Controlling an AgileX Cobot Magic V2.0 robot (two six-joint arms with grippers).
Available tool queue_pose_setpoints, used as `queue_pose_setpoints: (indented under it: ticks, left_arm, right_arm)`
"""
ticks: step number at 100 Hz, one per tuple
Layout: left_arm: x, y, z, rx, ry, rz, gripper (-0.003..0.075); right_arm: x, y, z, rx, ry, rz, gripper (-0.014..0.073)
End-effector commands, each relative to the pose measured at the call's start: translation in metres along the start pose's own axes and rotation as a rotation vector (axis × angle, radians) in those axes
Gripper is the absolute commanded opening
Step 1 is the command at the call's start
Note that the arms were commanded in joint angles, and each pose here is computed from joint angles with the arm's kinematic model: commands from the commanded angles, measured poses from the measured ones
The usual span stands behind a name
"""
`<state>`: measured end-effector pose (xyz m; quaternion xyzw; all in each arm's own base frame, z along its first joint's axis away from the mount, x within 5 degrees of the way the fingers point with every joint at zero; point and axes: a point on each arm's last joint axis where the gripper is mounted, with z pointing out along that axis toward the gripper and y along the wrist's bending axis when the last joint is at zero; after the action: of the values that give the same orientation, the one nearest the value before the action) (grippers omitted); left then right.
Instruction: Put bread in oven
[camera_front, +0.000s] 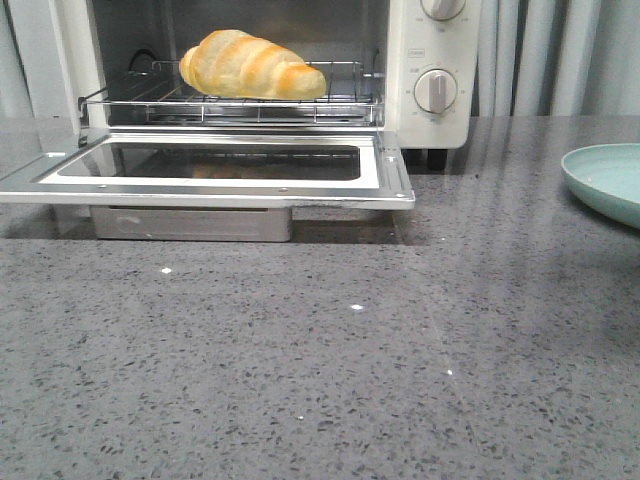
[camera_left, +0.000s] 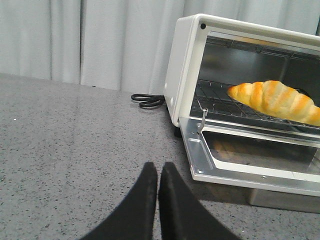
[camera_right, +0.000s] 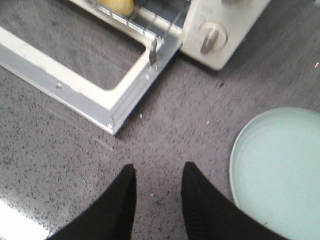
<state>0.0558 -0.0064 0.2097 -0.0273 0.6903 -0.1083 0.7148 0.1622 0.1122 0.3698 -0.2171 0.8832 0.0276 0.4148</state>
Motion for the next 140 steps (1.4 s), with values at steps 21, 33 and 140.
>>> queue_pose_setpoints:
  ticks: [21,33,140]
  left_arm:
    - [-0.014,-0.002,-0.004,0.013,-0.122,-0.007,-0.0022]
    - [-0.014,-0.002,-0.004,0.013,-0.122,-0.007,-0.0022]
    - [-0.014,-0.002,-0.004,0.013,-0.122,-0.007,-0.0022]
  right_arm:
    - [0.031,-0.013,0.009,-0.111,-0.378,-0.053,0.0194]
    - [0.053,-0.022,-0.001,-0.072,-0.455,-0.025,0.0194]
    - [0.205,-0.039,-0.006,0.363,-0.775,0.214,0.0194]
